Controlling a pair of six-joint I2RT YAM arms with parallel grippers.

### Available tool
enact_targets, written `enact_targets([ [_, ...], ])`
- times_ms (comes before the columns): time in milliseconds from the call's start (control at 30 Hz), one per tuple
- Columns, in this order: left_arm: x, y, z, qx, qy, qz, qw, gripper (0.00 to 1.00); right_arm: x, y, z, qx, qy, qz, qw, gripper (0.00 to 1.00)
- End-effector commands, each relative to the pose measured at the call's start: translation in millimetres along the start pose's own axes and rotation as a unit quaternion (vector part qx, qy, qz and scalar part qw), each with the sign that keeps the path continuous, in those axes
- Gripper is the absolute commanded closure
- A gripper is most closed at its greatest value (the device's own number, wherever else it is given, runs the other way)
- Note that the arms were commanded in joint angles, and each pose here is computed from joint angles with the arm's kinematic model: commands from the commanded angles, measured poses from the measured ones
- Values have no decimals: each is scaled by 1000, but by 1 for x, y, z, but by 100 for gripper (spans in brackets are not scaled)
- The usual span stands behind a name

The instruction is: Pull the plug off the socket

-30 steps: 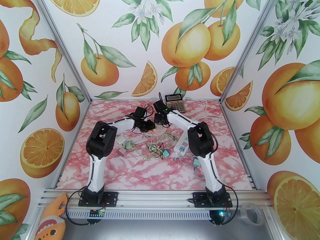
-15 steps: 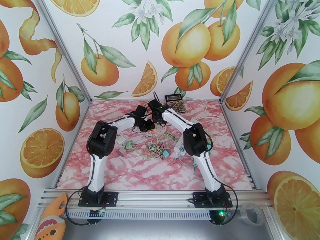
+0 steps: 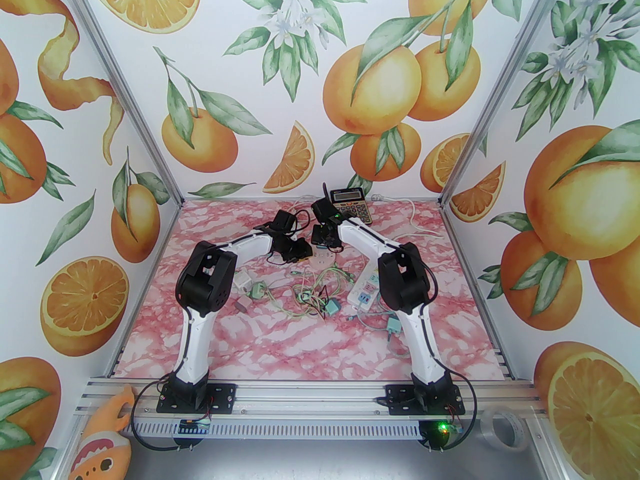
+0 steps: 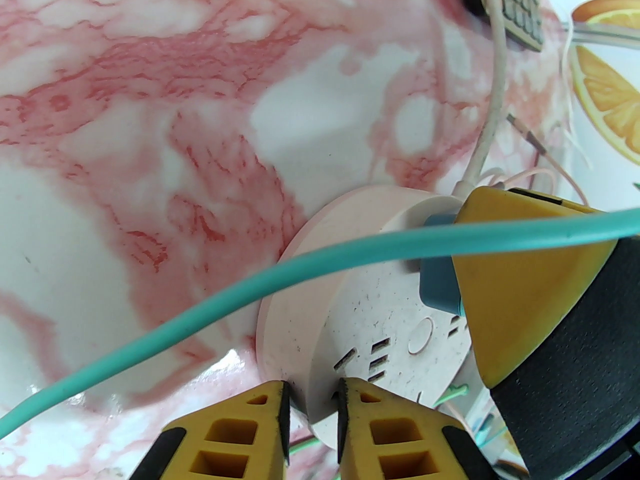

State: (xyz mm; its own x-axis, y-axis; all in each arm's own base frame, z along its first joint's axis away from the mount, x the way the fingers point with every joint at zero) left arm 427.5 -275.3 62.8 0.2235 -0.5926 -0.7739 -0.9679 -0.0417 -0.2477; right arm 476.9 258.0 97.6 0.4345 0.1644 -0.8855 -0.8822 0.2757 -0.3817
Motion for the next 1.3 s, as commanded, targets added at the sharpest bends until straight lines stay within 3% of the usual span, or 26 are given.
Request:
enact_targets([
  [0, 35, 51, 30, -33, -30, 67, 997, 64, -30, 0, 44, 9, -80, 6, 997, 70],
  [133, 31, 38, 6, -33, 33, 28, 999, 42, -27, 5, 48, 13, -74, 4, 997, 69],
  [367, 30, 43, 1, -32, 60, -3, 998, 38, -26, 2, 50, 35, -71, -9, 997, 71],
  [500, 36, 46, 12, -32, 19, 12, 999, 34, -23, 0, 51, 55, -71, -11, 996, 71],
  [667, 48, 57, 34, -51, -52, 48, 996, 61, -12, 11, 53, 54, -42, 0, 998, 70],
  [800, 49, 66, 43, -48, -76, 64, 994, 70, -4, 18, 57, 46, -35, 7, 998, 69],
  [1100, 53, 68, 43, -48, -65, 77, 994, 66, -3, 30, 73, 4, -23, 3, 1000, 68],
  [1200, 48, 70, 49, -55, -62, 78, 994, 49, -1, 28, 64, -1, -3, 5, 1000, 68],
  [1267, 40, 67, 55, -61, -62, 70, 994, 60, -3, 25, 60, -3, 2, 0, 1000, 68],
])
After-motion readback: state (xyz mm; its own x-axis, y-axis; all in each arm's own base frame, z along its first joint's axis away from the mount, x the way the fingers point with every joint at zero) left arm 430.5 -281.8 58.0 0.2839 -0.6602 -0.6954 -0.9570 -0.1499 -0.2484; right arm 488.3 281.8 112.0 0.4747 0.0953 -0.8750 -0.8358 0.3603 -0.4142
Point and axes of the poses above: each hand's point on the last joint's axis, 136 mm out from that joint toward the fingers, its own x axis out along the fingers, its own z axis along the line the jaws close on, y = z × x, the point moved 4 cm from there along -x, back along the fingers, and after that the axes turned 8 degrees about x, right-handed, at the moved point
